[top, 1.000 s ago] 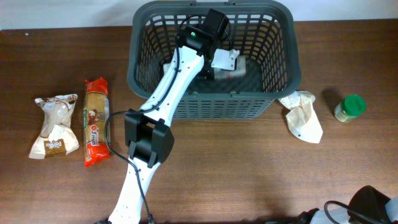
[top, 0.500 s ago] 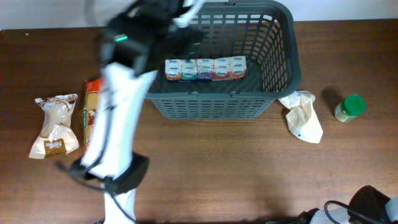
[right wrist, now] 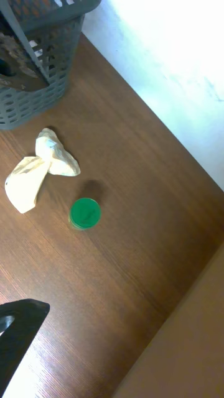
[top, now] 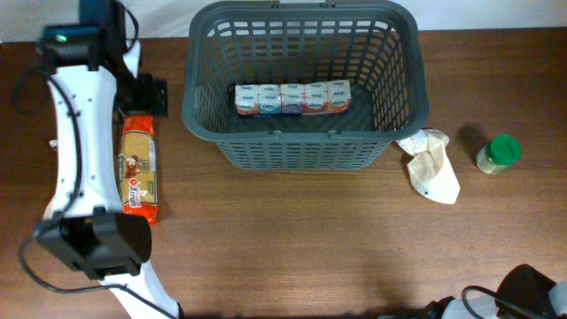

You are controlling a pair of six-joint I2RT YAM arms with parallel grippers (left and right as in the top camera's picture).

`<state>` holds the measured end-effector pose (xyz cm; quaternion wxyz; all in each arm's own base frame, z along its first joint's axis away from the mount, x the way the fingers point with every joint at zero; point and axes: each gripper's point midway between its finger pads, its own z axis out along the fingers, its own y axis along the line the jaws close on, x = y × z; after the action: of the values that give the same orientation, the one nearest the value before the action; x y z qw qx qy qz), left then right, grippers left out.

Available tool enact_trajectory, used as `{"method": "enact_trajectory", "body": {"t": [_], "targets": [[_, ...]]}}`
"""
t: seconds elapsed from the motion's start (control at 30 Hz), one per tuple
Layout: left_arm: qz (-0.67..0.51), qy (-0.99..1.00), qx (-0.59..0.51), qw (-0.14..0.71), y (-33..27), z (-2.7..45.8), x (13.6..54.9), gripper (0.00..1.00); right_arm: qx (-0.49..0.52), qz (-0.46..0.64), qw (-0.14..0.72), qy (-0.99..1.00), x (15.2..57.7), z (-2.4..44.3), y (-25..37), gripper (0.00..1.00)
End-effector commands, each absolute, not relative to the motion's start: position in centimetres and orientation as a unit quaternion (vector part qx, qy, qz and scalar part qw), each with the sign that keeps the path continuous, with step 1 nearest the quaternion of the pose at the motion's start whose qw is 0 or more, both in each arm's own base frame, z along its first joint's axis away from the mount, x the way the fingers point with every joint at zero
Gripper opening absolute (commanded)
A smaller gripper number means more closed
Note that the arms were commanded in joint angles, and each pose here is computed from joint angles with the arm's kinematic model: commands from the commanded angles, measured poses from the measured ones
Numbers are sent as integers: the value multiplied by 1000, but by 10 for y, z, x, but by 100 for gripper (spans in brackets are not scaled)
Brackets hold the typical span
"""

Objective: Pack container
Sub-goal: 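Grasp the red spaghetti package with the left gripper and lift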

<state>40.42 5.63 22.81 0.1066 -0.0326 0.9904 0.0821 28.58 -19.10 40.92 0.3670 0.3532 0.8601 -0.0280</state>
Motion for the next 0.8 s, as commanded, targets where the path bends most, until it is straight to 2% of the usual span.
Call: {"method": "enact_trajectory", "body": {"t": [0.0, 0.17, 0.33, 0.47, 0.77], "targets": [[57, 997, -49, 18, 60, 150, 386, 99, 355, -34, 370, 858, 283, 411, -193, 99], [83, 990, -116, -15, 83, 106, 369, 99, 355, -34, 370, 858, 283, 411, -193, 99], [81, 985, -152, -16, 110, 91, 363, 99, 355, -34, 370, 858, 283, 411, -193, 99], [-7, 993, -121, -15, 101, 70, 367, 99, 355, -34, 370, 858, 283, 411, -193, 99], [-29, 994, -102, -25, 110, 44, 369, 99, 355, -34, 370, 858, 283, 411, -193, 99]]}}
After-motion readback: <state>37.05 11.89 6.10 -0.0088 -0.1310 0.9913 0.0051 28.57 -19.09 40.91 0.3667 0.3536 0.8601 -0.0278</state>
